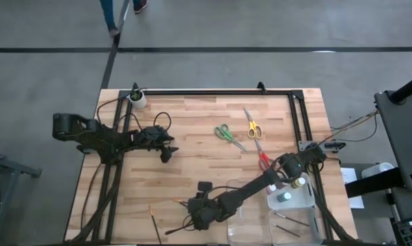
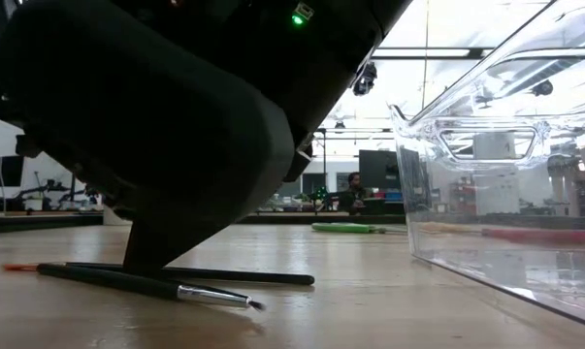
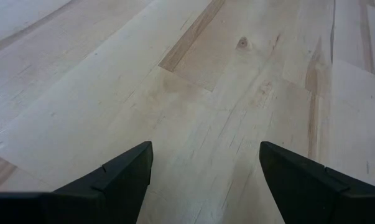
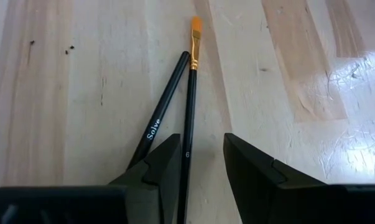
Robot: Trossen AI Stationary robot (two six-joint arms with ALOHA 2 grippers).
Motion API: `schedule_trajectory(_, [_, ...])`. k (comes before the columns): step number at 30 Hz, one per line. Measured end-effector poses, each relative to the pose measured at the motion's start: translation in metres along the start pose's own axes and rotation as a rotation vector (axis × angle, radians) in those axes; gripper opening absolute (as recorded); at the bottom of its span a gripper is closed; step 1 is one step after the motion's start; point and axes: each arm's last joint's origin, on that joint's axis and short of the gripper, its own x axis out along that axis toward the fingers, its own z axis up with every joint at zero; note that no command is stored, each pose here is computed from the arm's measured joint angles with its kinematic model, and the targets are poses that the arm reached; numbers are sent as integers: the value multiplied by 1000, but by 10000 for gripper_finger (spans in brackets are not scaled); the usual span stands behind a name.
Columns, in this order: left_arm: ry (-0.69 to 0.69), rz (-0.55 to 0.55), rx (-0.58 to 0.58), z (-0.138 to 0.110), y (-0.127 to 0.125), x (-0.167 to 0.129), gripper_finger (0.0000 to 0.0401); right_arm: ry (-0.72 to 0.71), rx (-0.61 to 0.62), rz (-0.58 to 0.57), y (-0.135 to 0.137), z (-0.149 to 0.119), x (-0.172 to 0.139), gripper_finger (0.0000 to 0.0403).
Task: Pick & Place Paint Supplies
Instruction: Put the right gold paintbrush into the right transparent bin
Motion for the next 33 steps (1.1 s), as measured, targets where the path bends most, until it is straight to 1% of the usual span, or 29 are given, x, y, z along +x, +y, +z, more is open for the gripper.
schedule_trajectory(4, [0, 0, 0, 0, 0, 0, 303, 12, 2, 25, 1, 0, 0, 123])
schedule_trajectory(8, [0, 0, 0, 0, 0, 0, 303, 35, 40, 71, 1, 0, 0, 115])
schedule_trajectory(10, [0, 0, 0, 0, 0, 0, 303, 37, 54, 78, 2, 0, 0, 97])
schedule_trajectory(16, [0, 0, 0, 0, 0, 0, 303, 33, 54, 83, 3, 0, 0, 22])
schedule_trajectory(17, [0, 1, 0, 0, 0, 0, 303, 33, 51, 83, 3, 0, 0, 16])
schedule_trajectory(33, [0, 1, 0, 0, 0, 0, 303, 18, 51, 91, 3, 3, -5, 13])
